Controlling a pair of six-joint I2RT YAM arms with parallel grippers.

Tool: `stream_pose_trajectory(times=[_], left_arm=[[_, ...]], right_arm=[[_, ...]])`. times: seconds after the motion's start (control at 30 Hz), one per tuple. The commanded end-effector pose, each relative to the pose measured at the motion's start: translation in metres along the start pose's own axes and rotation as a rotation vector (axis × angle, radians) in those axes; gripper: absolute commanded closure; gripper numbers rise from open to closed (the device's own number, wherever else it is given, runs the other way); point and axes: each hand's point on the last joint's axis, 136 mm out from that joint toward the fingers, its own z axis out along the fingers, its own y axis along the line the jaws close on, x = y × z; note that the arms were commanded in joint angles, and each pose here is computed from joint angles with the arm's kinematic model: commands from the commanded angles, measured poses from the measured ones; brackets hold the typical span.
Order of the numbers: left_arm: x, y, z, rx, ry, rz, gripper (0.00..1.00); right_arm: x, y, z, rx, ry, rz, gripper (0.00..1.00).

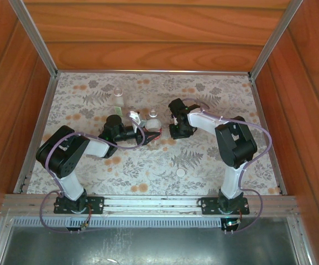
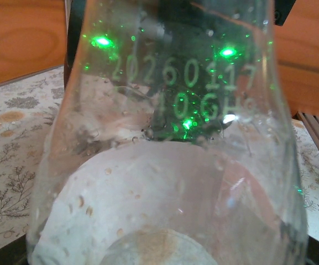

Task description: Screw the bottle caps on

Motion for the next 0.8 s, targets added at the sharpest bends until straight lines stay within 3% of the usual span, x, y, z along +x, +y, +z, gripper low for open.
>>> stream_pose_trajectory(times=[0.0, 0.47, 0.77], left_arm=[[0.011, 0.0, 0.002, 0.02, 0.03, -0.044, 0.31], [0.015, -0.001, 0.004, 0.039, 0.038, -0.045, 0.31], [0.018, -0.001, 0.006, 0.049, 0.044, -0.039, 0.31]], right_arm=[[-0.003, 0.001, -0.007, -0.012, -0.003, -0.004, 0.65], [0.005, 0.003, -0.05, -0.037, -0.019, -0.055, 0.67], [0.006, 0.019, -0.108, -0.108, -0.05, -0.117, 0.67]])
